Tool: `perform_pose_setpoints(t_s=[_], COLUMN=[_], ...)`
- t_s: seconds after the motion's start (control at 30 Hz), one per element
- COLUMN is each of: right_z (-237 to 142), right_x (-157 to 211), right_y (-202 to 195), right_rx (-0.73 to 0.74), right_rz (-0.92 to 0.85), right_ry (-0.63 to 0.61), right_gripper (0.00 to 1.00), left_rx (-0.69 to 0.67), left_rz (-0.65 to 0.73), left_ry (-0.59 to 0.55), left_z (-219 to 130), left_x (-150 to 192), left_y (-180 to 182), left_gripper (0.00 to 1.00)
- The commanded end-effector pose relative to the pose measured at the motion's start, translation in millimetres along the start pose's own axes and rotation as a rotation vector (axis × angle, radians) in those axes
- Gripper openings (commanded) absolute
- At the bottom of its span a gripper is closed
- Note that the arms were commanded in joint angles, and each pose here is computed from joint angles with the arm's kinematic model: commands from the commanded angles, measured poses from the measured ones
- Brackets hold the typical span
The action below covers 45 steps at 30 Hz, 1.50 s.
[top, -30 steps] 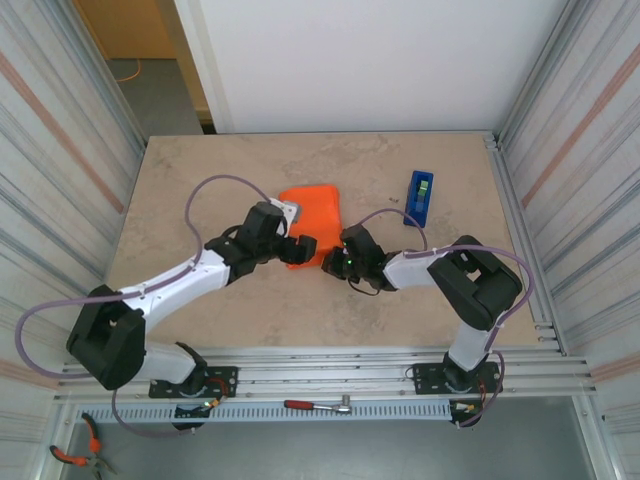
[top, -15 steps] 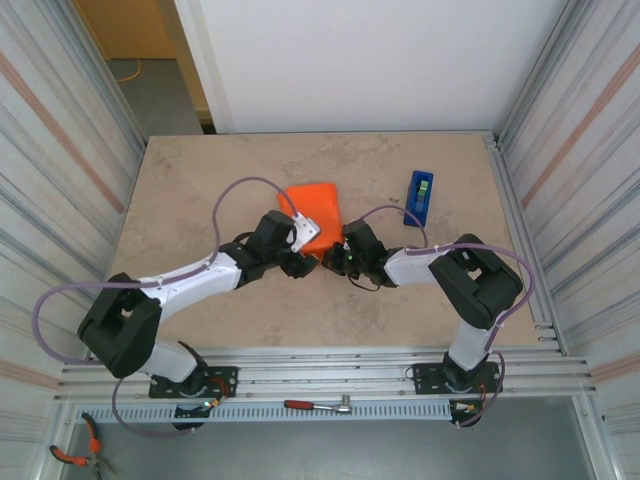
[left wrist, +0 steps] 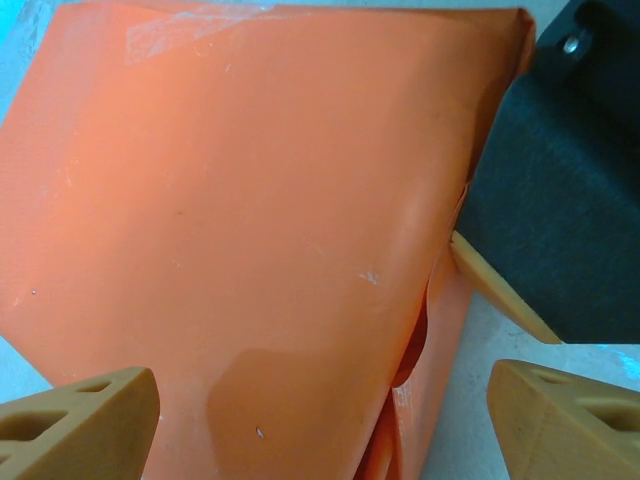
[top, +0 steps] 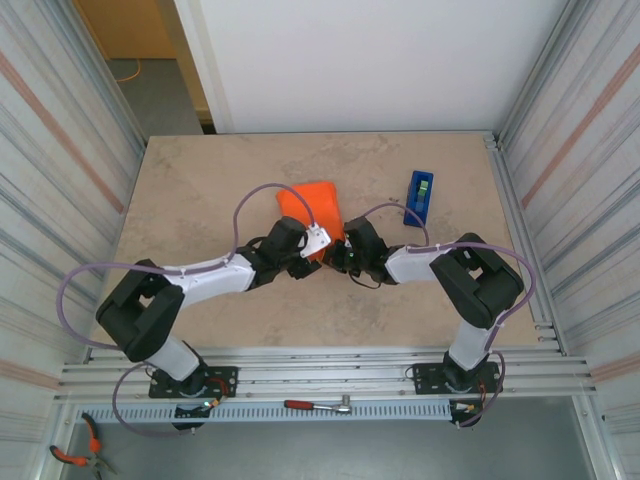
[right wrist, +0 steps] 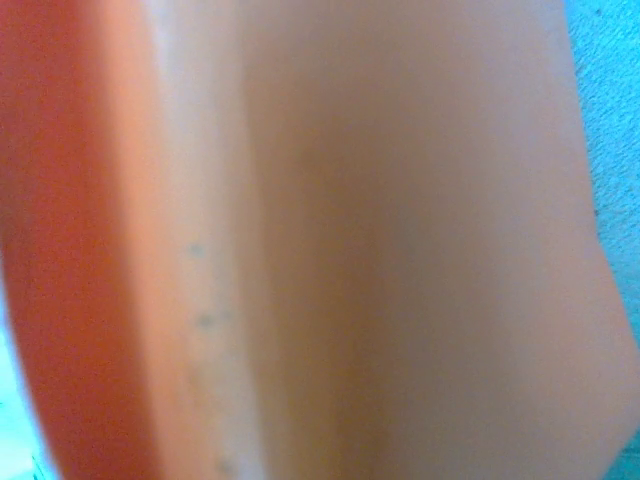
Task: Wrap the gift box in paper
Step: Fifth fold the wrapping paper around the gift box, then tear off the tape with the cutter.
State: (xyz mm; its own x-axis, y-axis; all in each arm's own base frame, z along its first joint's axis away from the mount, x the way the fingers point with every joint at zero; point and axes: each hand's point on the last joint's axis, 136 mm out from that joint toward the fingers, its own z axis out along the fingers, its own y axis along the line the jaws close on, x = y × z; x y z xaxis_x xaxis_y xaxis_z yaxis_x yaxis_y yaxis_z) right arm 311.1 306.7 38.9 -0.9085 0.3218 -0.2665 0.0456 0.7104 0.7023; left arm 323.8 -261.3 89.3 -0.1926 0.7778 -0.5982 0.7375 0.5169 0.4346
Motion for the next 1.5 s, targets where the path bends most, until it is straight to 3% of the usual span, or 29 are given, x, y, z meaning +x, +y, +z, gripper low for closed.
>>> perform_pose_setpoints(t_s=[0.0, 0.13, 0.4, 0.5, 0.77, 0.83, 0.97, 1.07, 1.27, 1.47], right_z=[-2.2, -2.8, -6.7, -14.0, -76.7, -104.6, -158.9, -188.8, -197.1, -186.6], right_x=[-7.8, -8.7, -7.9, -9.3, -43.5, -64.3, -112.9, -147.7, -196.2, -217.6], right_y=[9.3, 9.5, 6.6, 5.1, -23.9, -34.0, -59.7, -78.0, -111.2, -135.5], right_rx=[-0.018, -0.018, -0.014, -0.012, 0.055, 0.082, 0.103, 0.07, -0.035, -0.059], right_rz=[-0.019, -0.018, -0.011, -0.007, 0.031, 0.036, 0.103, 0.183, 0.33, 0.374], right_ry=[-0.005, -0.007, -0.006, -0.011, -0.103, -0.158, -0.269, -0.305, -0.26, -0.244], right_gripper=[0.0, 0.0, 0.0, 0.0, 0.0, 0.09, 0.44, 0.56, 0.59, 0.49], left_rx=[-0.044, -0.052, -0.032, -0.03, -0.028, -0.032, -0.029, -0.029, -0.027, -0.026], left_rz=[0.034, 0.048, 0.045, 0.035, 0.01, 0.007, 0.003, 0.0, -0.007, -0.01], left_ry=[0.017, 0.073, 0.129, 0.136, 0.126, 0.122, 0.117, 0.113, 0.108, 0.109], left_z=[5.8, 14.0, 19.9, 19.3, 14.1, 13.2, 12.4, 12.0, 10.6, 8.4], left_x=[1.2, 7.6, 13.7, 14.2, 12.5, 12.3, 11.7, 10.7, 9.4, 10.5], left_y=[6.1, 7.4, 5.0, 5.3, 5.6, 6.8, 6.3, 6.3, 6.1, 5.5], left_gripper=[0.86, 0.84, 0.66, 0.63, 0.63, 0.63, 0.63, 0.63, 0.63, 0.63])
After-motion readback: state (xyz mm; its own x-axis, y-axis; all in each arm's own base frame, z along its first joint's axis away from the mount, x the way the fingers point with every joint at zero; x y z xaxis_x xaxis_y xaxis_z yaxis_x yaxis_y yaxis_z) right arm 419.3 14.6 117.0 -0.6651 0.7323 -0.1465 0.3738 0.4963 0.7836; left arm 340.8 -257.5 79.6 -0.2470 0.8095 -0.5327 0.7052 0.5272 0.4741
